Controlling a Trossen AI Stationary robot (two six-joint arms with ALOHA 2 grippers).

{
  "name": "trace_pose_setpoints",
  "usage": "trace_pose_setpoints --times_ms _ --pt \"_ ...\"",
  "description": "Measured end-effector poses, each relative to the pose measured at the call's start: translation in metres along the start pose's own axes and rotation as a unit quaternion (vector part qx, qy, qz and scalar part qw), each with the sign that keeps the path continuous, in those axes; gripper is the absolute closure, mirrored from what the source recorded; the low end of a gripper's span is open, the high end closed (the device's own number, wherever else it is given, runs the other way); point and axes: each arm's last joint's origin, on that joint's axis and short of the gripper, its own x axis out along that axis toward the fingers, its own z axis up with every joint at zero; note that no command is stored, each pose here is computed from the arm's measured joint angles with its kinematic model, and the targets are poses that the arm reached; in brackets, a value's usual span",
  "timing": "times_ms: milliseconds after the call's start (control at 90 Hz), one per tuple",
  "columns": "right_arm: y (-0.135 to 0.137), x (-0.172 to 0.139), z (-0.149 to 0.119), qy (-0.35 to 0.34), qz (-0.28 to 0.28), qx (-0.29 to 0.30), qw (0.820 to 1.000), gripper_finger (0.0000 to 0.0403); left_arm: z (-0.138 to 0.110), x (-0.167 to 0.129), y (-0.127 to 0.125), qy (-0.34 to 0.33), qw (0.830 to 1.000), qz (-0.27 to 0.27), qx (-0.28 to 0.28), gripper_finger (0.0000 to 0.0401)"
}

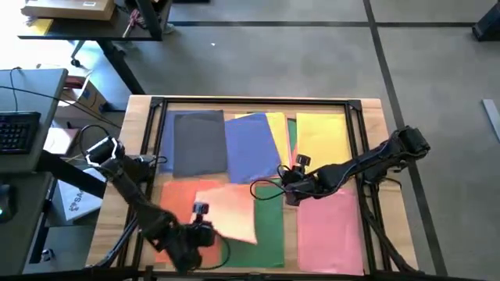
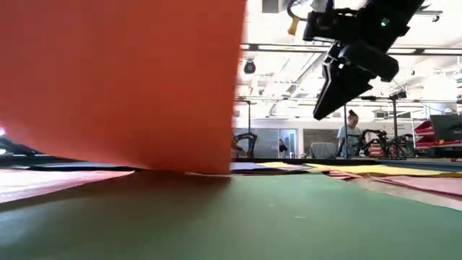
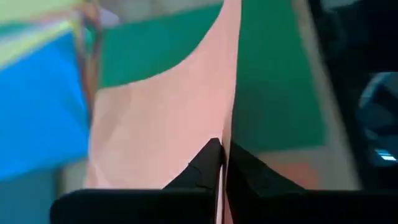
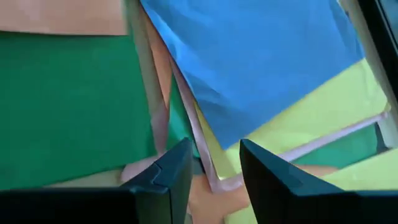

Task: Organize paper
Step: Stack the orange paper under the black paper on the bottom orange paper

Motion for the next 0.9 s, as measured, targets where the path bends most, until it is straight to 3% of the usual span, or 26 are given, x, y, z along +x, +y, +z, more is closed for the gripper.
trace_pose_setpoints --times_ms 144,456,711,900 --pt "0.000 0.001 0.004 -0.015 0.005 -0.002 1.000 0.0284 -0.019 -0.013 -0.014 0.044 0.998 -0.028 -0.042 0.0401" --pt "-0.006 0.005 0.009 -0.025 0.003 0.014 1.000 0.0284 -0.050 -0.026 -0.030 0.081 0.993 0.006 -0.090 0.0401" --pt "-0.008 0.006 0.010 -0.024 0.001 0.012 1.000 0.0284 -0.072 -0.013 -0.042 0.114 0.987 0.066 -0.094 0.0401" --pt "-0.008 0.007 0.011 -0.025 0.003 0.007 1.000 0.0284 -0.080 -0.003 -0.049 0.135 0.987 0.071 -0.044 0.0401"
